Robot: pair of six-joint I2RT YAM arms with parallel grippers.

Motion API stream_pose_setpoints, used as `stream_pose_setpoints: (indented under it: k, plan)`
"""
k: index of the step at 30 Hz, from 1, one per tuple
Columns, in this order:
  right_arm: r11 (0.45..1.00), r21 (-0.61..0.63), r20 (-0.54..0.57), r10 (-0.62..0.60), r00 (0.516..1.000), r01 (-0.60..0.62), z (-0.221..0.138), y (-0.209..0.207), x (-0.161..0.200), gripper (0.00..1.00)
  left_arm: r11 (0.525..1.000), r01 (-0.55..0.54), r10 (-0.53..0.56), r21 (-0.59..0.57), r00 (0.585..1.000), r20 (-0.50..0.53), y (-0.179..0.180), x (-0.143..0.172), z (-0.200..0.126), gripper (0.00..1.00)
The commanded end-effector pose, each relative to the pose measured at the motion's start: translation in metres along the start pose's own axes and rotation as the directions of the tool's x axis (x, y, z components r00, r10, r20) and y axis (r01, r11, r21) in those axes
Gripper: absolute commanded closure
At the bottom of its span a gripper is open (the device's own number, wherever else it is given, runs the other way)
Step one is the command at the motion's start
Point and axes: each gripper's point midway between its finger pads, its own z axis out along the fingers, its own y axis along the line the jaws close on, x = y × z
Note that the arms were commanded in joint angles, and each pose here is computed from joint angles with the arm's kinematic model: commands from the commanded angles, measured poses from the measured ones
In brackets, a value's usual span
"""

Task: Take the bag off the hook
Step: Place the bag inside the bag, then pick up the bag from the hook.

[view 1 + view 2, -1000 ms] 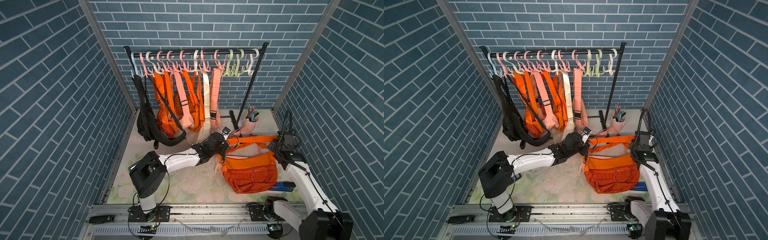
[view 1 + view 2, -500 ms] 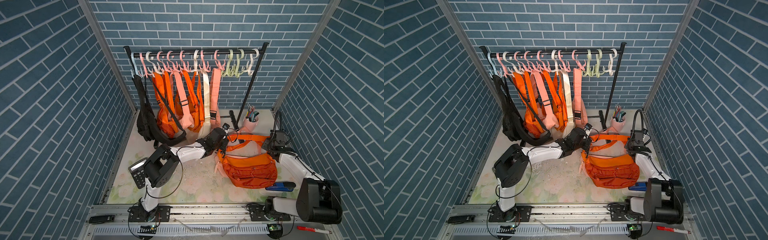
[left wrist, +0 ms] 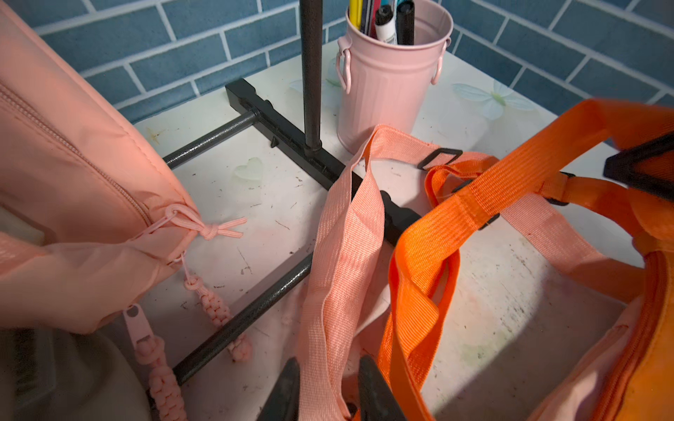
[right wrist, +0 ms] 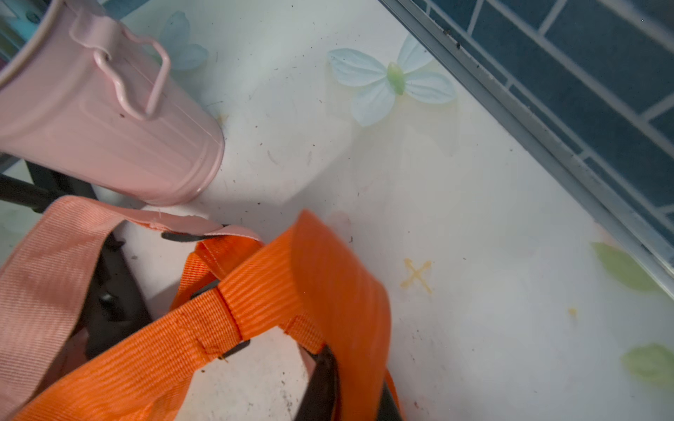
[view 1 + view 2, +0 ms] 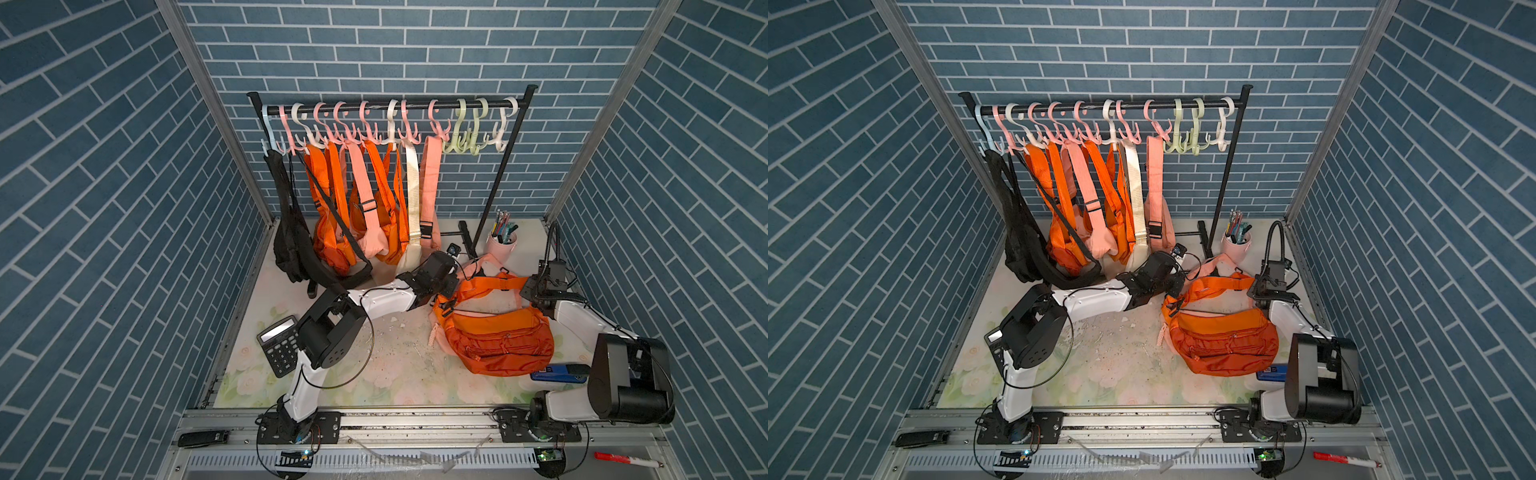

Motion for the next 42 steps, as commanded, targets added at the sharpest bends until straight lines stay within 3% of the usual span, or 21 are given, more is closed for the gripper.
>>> stream_pose_setpoints:
  k: [1, 6, 12, 15, 23, 35, 42]
  plan:
    - [0.999, -0.046, 0.015, -0.013, 1.0, 0.013, -0.005, 0.009, -0.012, 0.61, 1.0, 0.012, -0.012, -0.009, 1.0, 0.004, 0.005, -0.011, -0.007, 0.63]
    - [0.999, -0.05, 0.025, -0.015, 1.0, 0.017, -0.016, 0.009, -0.018, 0.39, 1.0, 0.011, -0.01, -0.019, 0.998, 0.056, 0.009, -0.031, -0.032, 0.53]
    - [0.998, -0.061, 0.062, -0.024, 0.998, 0.028, -0.038, 0.009, -0.029, 0.29, 0.999, 0.024, -0.019, -0.034, 0.991, 0.134, 0.014, -0.057, -0.074, 0.42]
    - [0.997, -0.072, 0.085, -0.023, 0.996, 0.029, -0.053, 0.01, -0.034, 0.16, 0.999, 0.034, -0.027, -0.035, 0.984, 0.175, 0.017, -0.069, -0.098, 0.37]
    - [0.99, -0.134, 0.159, -0.027, 0.987, 0.048, -0.102, 0.016, -0.053, 0.16, 0.998, 0.037, -0.025, -0.041, 0.966, 0.256, 0.024, -0.091, -0.165, 0.28]
    - [0.939, -0.32, 0.28, -0.033, 0.96, 0.126, -0.165, 0.048, -0.064, 0.2, 0.99, -0.043, 0.076, -0.133, 0.966, 0.246, 0.047, -0.078, -0.245, 0.26]
    - [0.902, -0.364, 0.275, -0.132, 0.952, 0.231, -0.174, 0.089, -0.056, 0.21, 0.969, -0.148, 0.184, -0.2, 0.967, 0.176, 0.06, -0.062, -0.28, 0.26]
